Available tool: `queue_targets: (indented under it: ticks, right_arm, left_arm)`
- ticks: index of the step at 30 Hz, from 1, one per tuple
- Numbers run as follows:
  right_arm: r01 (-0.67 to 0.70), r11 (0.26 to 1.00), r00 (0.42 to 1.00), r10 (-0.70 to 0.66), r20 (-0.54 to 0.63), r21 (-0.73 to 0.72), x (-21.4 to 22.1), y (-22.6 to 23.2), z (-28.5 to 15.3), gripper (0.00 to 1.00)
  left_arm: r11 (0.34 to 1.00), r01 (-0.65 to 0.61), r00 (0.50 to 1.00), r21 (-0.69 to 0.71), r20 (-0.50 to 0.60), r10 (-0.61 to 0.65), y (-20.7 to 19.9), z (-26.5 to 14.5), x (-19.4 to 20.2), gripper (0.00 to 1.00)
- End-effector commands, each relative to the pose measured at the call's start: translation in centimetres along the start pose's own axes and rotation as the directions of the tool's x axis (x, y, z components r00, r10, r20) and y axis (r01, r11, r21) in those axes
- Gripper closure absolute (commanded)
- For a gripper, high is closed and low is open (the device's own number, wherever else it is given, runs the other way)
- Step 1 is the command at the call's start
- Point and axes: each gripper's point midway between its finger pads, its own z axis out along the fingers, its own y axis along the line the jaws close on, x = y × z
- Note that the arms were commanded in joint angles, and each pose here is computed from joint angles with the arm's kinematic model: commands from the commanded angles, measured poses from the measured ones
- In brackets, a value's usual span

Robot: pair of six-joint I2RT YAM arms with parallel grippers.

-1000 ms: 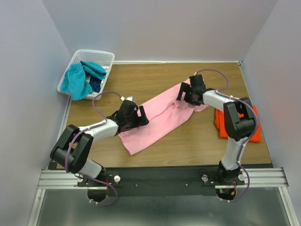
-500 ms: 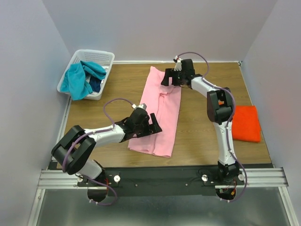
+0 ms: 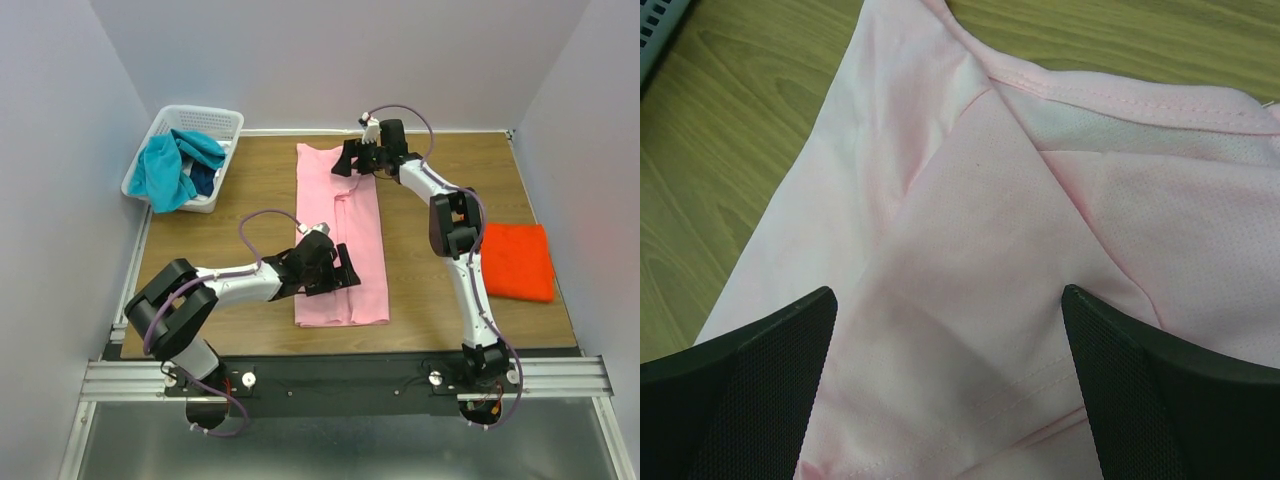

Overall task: Fold and stack the t-shirts
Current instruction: Fold the tshirt

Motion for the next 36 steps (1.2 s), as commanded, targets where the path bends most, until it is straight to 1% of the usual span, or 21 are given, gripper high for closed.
queue_targets:
  ticks: [1,2,3,5,10,12,13,15,16,17,18,19,20,21,23,25,26,28,29,32,36]
  right_arm:
    - [-0.026,1.000,0.997,0.026,-0.077,0.001,2.5,0.1,0.1,0.00]
    - [-0.014,1.000,0.998,0.014,-0.056,-0.003,1.0,0.9,-0.7,0.00]
    - [-0.001,1.000,0.999,0.000,-0.053,-0.008,0.6,1.4,-1.0,0.00]
    - [0.029,0.999,0.999,-0.028,-0.042,0.020,-0.3,1.7,-2.0,0.00]
    - [0.090,0.994,0.994,-0.094,0.060,0.060,-6.8,4.5,-6.0,0.00]
    - [0.107,0.993,0.991,-0.111,0.074,0.056,-7.8,5.8,-7.1,0.00]
    - [0.127,0.990,0.986,-0.133,0.103,0.058,-9.4,7.1,-8.7,0.00]
    - [0.127,0.985,0.982,-0.142,0.124,0.119,-10.4,7.3,-10.3,0.00]
    - [0.094,0.984,0.989,-0.109,0.098,0.152,-8.8,7.1,-10.8,0.00]
    - [0.058,0.967,0.984,-0.098,0.150,0.250,-10.5,7.1,-13.4,0.00]
    - [-0.011,0.963,0.987,-0.033,0.159,0.269,-9.7,7.4,-14.6,0.00]
    - [-0.064,0.942,0.993,0.029,0.110,0.329,-5.9,6.1,-15.1,0.00]
    - [-0.106,0.927,0.992,0.075,0.099,0.359,-3.9,6.0,-16.0,0.00]
    - [-0.186,0.907,0.982,0.159,0.101,0.378,-1.3,6.7,-18.0,0.00]
    - [-0.266,0.876,0.964,0.245,0.104,0.402,1.8,7.2,-19.9,0.00]
    - [-0.296,0.876,0.954,0.255,0.155,0.381,2.4,9.3,-22.4,0.00]
    - [-0.335,0.851,0.942,0.309,0.130,0.403,5.8,9.2,-23.0,0.00]
    - [-0.350,0.854,0.936,0.304,0.177,0.384,6.1,10.6,-25.0,0.00]
    - [-0.371,0.836,0.929,0.334,0.162,0.405,8.4,10.3,-25.5,0.00]
    - [-0.387,0.844,0.922,0.343,0.181,0.371,9.0,11.6,-27.1,0.00]
    - [-0.375,0.844,0.927,0.347,0.142,0.384,11.6,11.7,-27.8,0.00]
  left_arm:
    - [0.999,-0.019,0.999,-0.044,0.030,0.021,-0.1,-0.4,-0.8,0.02]
    - [0.998,-0.025,0.999,-0.059,0.019,0.027,0.1,-0.6,-0.7,0.02]
    - [0.995,-0.031,0.998,-0.095,0.058,0.037,0.5,-0.6,-1.6,0.02]
    - [0.995,-0.065,0.994,-0.076,0.085,0.071,-0.9,-1.4,-2.8,0.02]
    - [0.989,-0.149,0.973,-0.018,0.178,0.150,-4.0,-4.5,-5.4,0.02]
    - [0.988,-0.152,0.965,-0.040,0.210,0.157,-3.9,-5.6,-6.1,0.02]
    - [0.988,-0.150,0.961,-0.043,0.229,0.156,-3.8,-6.6,-6.3,0.02]
    - [0.988,-0.133,0.961,-0.080,0.235,0.148,-2.6,-7.6,-6.1,0.02]
    - [0.988,-0.120,0.955,-0.095,0.262,0.141,-1.8,-8.5,-6.2,0.02]
    - [0.988,-0.109,0.954,-0.110,0.267,0.135,-1.0,-8.9,-6.0,0.02]
    - [0.988,-0.089,0.955,-0.122,0.270,0.120,-0.2,-9.3,-5.6,0.02]
    - [0.988,-0.071,0.952,-0.138,0.286,0.108,1.1,-9.9,-5.2,0.02]
    - [0.988,-0.059,0.954,-0.144,0.284,0.098,1.8,-10.1,-4.8,0.02]
    - [0.988,-0.040,0.957,-0.150,0.277,0.081,3.0,-10.5,-3.9,0.02]
    - [0.987,-0.019,0.961,-0.158,0.268,0.062,4.2,-10.8,-3.1,0.02]
    - [0.986,-0.002,0.970,-0.166,0.240,0.042,5.8,-10.7,-1.6,0.02]
    - [0.989,-0.001,0.971,-0.148,0.238,0.036,5.9,-10.9,-1.3,0.02]
    - [0.989,0.016,0.981,-0.146,0.195,0.012,7.2,-10.5,0.5,0.02]
    - [0.993,0.028,0.981,-0.114,0.194,-0.006,7.0,-10.4,0.7,0.02]
    - [0.991,0.070,0.987,-0.114,0.154,-0.052,8.5,-10.1,2.6,0.02]
    - [0.994,0.085,0.991,-0.072,0.112,-0.077,8.7,-9.8,4.0,0.12]
